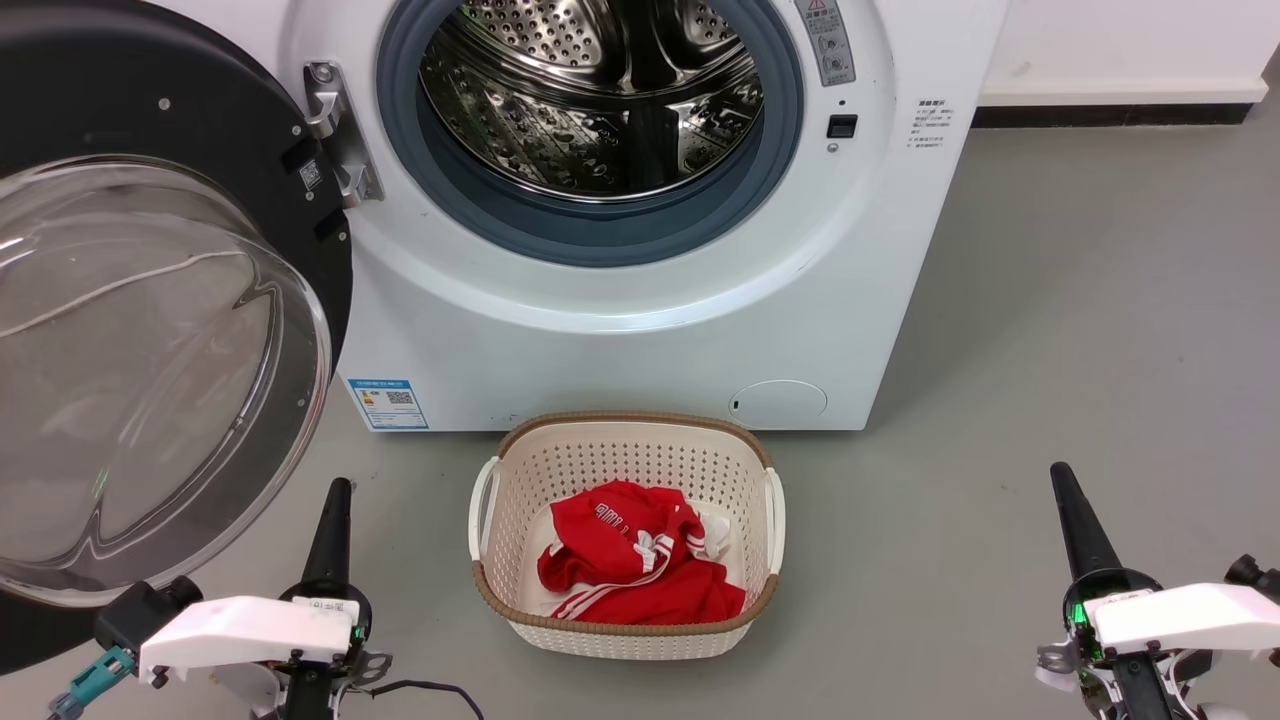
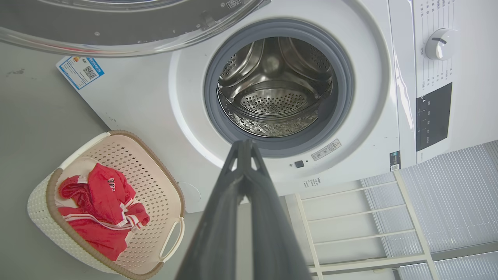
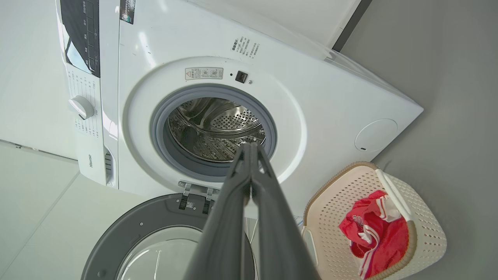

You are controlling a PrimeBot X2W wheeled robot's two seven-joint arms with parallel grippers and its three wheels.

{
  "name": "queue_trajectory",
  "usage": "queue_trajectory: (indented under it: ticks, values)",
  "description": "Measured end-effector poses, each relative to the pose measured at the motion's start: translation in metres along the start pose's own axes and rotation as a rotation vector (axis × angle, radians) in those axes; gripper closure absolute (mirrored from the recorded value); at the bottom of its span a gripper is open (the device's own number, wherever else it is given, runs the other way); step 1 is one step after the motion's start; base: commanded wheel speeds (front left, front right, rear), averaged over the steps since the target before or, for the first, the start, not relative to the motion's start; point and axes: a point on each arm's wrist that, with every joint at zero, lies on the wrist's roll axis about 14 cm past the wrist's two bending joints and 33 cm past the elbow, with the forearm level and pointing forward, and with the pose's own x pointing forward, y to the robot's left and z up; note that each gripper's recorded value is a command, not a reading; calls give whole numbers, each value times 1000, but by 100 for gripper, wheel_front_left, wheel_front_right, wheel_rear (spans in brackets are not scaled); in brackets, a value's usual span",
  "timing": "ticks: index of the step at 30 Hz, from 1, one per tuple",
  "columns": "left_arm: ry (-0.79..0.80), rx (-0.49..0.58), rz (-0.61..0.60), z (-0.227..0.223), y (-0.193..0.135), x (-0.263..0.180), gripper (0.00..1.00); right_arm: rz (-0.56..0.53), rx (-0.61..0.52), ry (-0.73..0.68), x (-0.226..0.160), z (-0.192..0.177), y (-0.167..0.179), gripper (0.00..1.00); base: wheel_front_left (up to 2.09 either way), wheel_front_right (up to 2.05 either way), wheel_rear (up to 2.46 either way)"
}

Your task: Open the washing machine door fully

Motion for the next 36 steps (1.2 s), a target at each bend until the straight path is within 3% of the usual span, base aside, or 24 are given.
queue_trajectory:
  ticks: [36]
  values:
    - [32,-318,-29,-2,-5,1,100,16,297,9,2,6,4,100,0,0,0]
